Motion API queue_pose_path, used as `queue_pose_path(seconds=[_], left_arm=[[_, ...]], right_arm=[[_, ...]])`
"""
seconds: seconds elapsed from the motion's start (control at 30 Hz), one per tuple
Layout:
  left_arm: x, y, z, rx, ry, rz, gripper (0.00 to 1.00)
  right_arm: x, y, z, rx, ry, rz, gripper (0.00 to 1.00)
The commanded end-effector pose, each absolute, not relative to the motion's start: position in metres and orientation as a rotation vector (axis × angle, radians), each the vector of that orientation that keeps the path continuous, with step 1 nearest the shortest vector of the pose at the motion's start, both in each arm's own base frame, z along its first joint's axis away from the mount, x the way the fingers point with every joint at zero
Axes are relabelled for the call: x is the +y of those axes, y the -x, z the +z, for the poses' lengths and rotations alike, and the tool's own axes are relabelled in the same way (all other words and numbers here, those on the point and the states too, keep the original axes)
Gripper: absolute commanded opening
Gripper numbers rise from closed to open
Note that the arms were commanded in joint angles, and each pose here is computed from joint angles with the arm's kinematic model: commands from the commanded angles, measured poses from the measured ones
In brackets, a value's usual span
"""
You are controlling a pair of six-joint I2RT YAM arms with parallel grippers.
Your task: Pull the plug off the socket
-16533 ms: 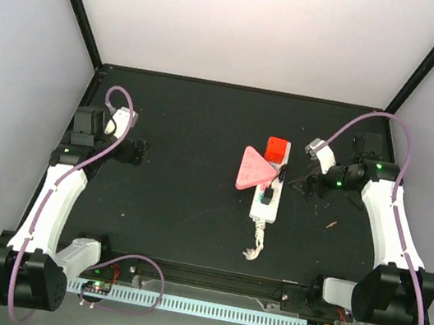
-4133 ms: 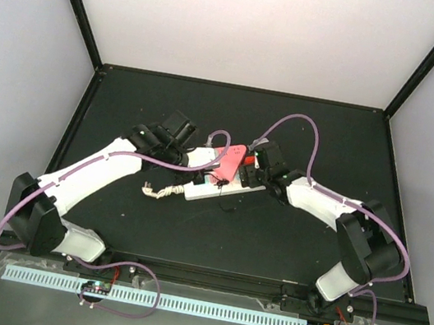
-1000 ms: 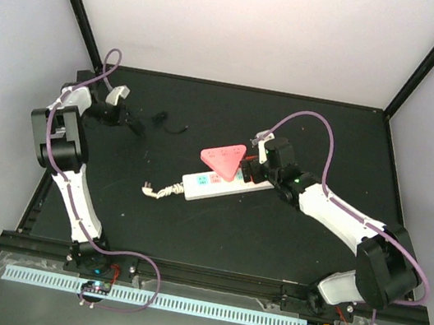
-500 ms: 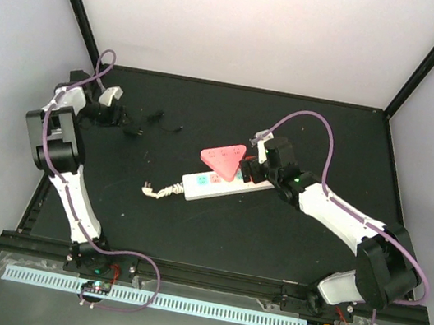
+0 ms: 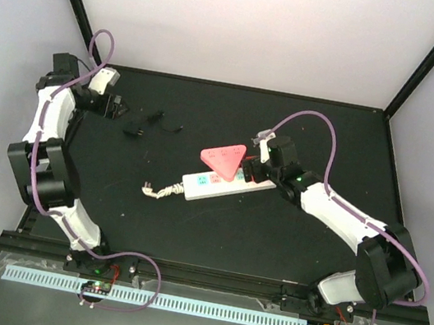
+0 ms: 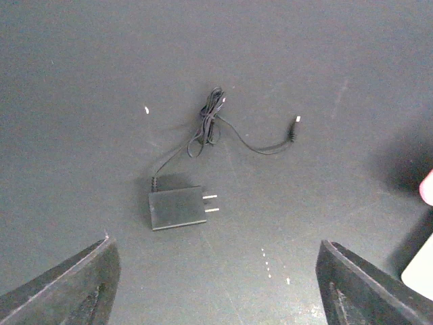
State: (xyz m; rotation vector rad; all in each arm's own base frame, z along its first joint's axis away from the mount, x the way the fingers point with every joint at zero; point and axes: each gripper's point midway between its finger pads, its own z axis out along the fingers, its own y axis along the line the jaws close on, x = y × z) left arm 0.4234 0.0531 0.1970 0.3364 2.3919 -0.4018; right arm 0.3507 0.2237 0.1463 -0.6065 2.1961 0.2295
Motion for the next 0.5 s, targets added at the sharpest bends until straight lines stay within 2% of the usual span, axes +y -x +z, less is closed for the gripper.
queue_pose_path(seconds=[0.0,0.07,0.1,0.47], left_arm=[[0.024,-0.401,0.214,2.363,-0.519,-0.398,0.87],[0.005,-0.39,0.221,2.334,-0.612,-0.388,0.98],[-0.006,-0.384,0.225,2.313,-0.661,-0.386,0.99],[-0.132,-0.326,0.213,2.138,-1.065,-0.426,0.97]], right_arm=[[0.216,-0.354,0.163,2.179,0.563,0.265,1.0],[0.213,-0.354,0.164,2.183,0.556,0.275,1.0],[0.212,-0.354,0.165,2.183,0.555,0.277,1.0],[0.2,-0.351,0.157,2.217,0.556,0.257,1.0]])
